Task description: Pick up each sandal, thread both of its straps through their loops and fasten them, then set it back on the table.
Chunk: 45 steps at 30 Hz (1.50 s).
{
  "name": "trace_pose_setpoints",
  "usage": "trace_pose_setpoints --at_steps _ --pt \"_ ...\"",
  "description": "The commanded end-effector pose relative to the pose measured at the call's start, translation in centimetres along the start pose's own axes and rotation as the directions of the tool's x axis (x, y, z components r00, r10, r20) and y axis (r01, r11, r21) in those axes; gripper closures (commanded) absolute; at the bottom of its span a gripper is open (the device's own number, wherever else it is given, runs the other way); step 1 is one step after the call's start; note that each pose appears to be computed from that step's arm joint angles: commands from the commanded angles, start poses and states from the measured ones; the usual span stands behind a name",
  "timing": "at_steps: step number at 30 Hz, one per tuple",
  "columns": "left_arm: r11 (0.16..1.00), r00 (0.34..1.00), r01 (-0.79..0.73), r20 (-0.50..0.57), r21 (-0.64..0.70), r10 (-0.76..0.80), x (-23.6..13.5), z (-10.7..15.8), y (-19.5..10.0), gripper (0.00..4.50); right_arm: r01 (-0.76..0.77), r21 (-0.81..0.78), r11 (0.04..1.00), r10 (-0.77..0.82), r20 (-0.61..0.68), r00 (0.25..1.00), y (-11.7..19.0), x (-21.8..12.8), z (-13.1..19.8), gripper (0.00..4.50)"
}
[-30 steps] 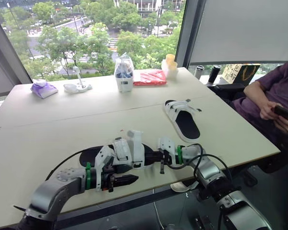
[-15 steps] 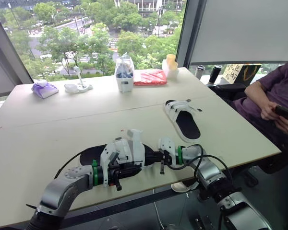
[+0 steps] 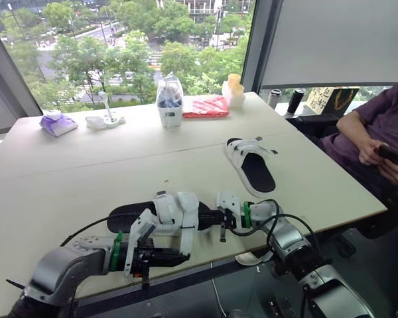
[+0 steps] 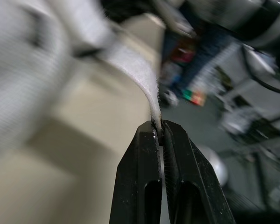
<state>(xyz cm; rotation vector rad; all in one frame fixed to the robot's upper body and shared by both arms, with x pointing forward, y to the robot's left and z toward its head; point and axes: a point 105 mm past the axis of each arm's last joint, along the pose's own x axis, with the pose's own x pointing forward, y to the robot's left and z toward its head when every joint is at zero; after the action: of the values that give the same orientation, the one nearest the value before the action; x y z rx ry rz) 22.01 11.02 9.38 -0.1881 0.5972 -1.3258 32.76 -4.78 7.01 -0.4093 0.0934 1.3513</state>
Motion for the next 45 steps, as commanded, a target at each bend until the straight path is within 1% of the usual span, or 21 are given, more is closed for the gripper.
trace_pose_setpoints --at_steps 1,4,6,10,14,17,20,22,24,26,28,31,33,35,36,37,39,41,43,44,45 --pt "0.994 0.994 0.108 -0.015 0.028 -0.108 -0.5 0.5 -2.3 4.46 0.027 0.135 0.99 0.003 -0.214 0.977 1.3 -1.1 -6.1 4.5" --pt "0.987 0.987 0.157 -0.031 0.026 -0.156 -0.6 0.5 -3.3 4.46 0.025 0.134 0.991 0.005 -0.215 0.977 1.3 -1.1 -6.2 4.5" --pt "0.981 0.981 0.192 -0.021 0.025 -0.192 -0.6 0.9 -4.0 4.46 0.024 0.133 0.991 0.005 -0.216 0.976 1.3 -1.2 -6.2 4.5" --pt "0.98 0.98 0.196 0.034 0.017 -0.196 -0.6 2.2 -4.0 4.46 0.027 0.131 0.991 0.003 -0.219 0.976 1.3 -1.3 -6.3 4.5" --pt "0.99 0.983 0.138 0.119 0.032 -0.141 -0.5 4.4 -2.5 4.46 0.024 0.132 0.991 0.006 -0.223 0.975 1.3 -1.3 -6.4 4.5" --pt "0.997 0.972 0.081 0.222 0.001 -0.079 -0.2 6.5 -0.6 4.46 0.022 0.133 0.991 0.008 -0.223 0.975 1.3 -1.3 -6.4 4.5" --pt "0.997 0.954 0.052 0.298 -0.065 -0.03 0.1 8.0 1.3 4.46 0.02 0.135 0.991 0.01 -0.221 0.975 1.4 -1.0 -6.4 4.5" --pt "0.992 0.942 0.065 0.335 -0.111 -0.024 0.3 8.8 2.2 4.46 0.016 0.136 0.991 0.014 -0.219 0.976 1.5 -0.9 -6.4 4.5" --pt "0.977 0.919 0.092 0.395 -0.195 -0.007 0.2 10.0 3.3 4.46 0.015 0.133 0.991 0.015 -0.219 0.976 1.5 -0.9 -6.3 4.5" --pt "0.962 0.906 0.103 0.422 -0.254 0.015 0.1 10.5 4.0 4.46 0.017 0.132 0.991 0.013 -0.221 0.975 1.4 -1.0 -6.4 4.5" --pt "0.945 0.904 0.088 0.423 -0.316 0.058 0.0 10.4 5.0 4.46 0.022 0.13 0.991 0.008 -0.224 0.974 1.3 -1.2 -6.4 4.5" --pt "0.938 0.912 0.076 0.405 -0.339 0.072 0.1 10.0 5.4 3.54 0.028 0.13 0.991 0.002 -0.226 0.974 1.2 -1.2 -6.5 4.5" --pt "0.935 0.906 0.072 0.415 -0.349 0.085 -0.1 10.1 5.6 2.5 0.031 0.13 0.991 -0.001 -0.225 0.974 1.3 -1.2 -6.5 4.5" --pt "0.943 0.903 0.057 0.42 -0.329 0.092 -0.5 10.5 5.7 1.48 0.032 0.13 0.991 -0.002 -0.223 0.975 1.3 -1.2 -6.5 4.5" --pt "0.953 0.899 0.05 0.429 -0.3 0.088 -0.8 11.0 5.6 0.93 0.033 0.131 0.991 -0.003 -0.223 0.975 1.3 -1.2 -6.5 4.5" --pt "0.966 0.888 0.037 0.452 -0.255 0.085 -1.4 12.1 5.5 0.5 0.034 0.131 0.991 -0.004 -0.223 0.975 1.3 -1.2 -6.5 4.5" --pt "0.986 0.86 -0.001 0.503 -0.164 0.085 -2.5 14.7 5.6 0.5 0.035 0.131 0.991 -0.005 -0.224 0.975 1.3 -1.3 -6.5 4.5" --pt "0.994 0.849 -0.059 0.519 -0.094 0.1 -3.0 16.3 5.9 0.5 0.036 0.13 0.991 -0.006 -0.224 0.975 1.4 -1.3 -6.6 4.5" --pt "0.987 0.846 -0.16 0.515 -0.002 0.138 -3.1 18.1 6.9 0.5 0.034 0.129 0.991 -0.004 -0.225 0.974 1.4 -1.3 -6.6 4.5" --pt "0.978 0.855 -0.206 0.495 0.047 0.156 -3.0 18.6 7.4 0.5 0.033 0.128 0.991 -0.003 -0.226 0.974 1.4 -1.3 -6.6 4.5" --pt "0.962 0.874 -0.248 0.455 0.111 0.173 -2.6 18.4 7.9 0.5 0.033 0.127 0.991 -0.003 -0.226 0.974 1.3 -1.2 -6.5 4.5"
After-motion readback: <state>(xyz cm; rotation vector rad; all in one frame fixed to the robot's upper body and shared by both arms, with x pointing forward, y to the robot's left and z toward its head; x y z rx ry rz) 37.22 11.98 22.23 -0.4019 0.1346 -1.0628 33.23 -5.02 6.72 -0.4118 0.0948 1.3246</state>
